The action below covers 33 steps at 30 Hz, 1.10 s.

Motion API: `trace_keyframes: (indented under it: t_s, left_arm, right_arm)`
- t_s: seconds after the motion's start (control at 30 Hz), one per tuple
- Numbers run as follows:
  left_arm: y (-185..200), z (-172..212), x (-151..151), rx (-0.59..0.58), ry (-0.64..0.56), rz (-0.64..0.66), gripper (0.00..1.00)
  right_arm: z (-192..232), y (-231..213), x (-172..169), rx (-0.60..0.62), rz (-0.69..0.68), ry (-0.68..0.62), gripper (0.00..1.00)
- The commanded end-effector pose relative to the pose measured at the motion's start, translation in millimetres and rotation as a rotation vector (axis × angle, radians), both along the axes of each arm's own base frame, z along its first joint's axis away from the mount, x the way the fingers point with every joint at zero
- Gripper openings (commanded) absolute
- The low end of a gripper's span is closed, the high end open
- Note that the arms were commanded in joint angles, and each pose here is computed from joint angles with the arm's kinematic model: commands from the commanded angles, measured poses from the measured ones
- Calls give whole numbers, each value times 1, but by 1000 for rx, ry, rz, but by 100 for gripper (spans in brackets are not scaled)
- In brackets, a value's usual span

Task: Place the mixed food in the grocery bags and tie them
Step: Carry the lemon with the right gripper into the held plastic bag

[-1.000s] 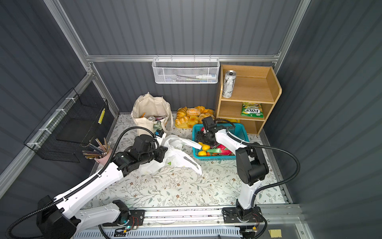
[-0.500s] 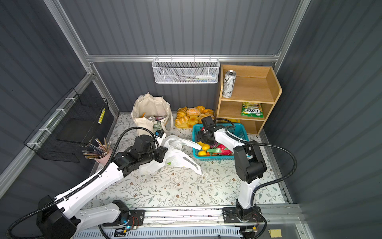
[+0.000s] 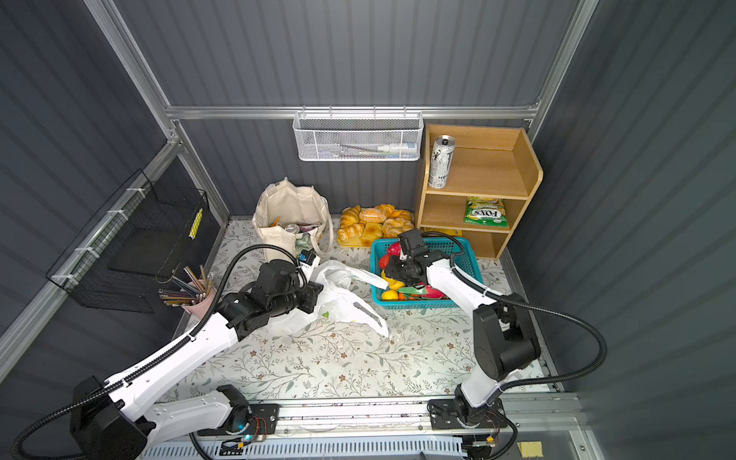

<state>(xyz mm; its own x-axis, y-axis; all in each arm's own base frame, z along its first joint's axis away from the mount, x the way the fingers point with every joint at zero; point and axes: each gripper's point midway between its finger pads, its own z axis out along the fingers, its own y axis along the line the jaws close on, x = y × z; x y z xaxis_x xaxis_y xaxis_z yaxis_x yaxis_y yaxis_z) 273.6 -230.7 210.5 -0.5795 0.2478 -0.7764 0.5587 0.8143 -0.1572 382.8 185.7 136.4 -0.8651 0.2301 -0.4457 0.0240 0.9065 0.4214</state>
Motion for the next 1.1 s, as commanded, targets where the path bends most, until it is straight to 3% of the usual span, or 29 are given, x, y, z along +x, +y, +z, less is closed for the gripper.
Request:
trace_keyframes:
  t_s: [0.0, 0.27, 0.53, 0.77, 1.07]
  left_arm:
    - [-1, -2, 0, -15, 14, 2, 0]
    - [-3, -1, -1, -18, 21, -7, 0]
    - [-12, 0, -3, -37, 36, -48, 0]
    - [-28, 18, -5, -111, 54, -94, 0]
    - [-42, 31, -17, -158, 66, -200, 0]
  right_arm:
    - [25, -5, -7, 43, -18, -53, 46]
    - [95, 0, -70, 146, 68, -219, 46]
    - [112, 68, -114, 217, 273, -232, 45]
    - [89, 113, -106, 229, 347, -201, 44]
    - [80, 94, -73, 201, 274, -213, 44]
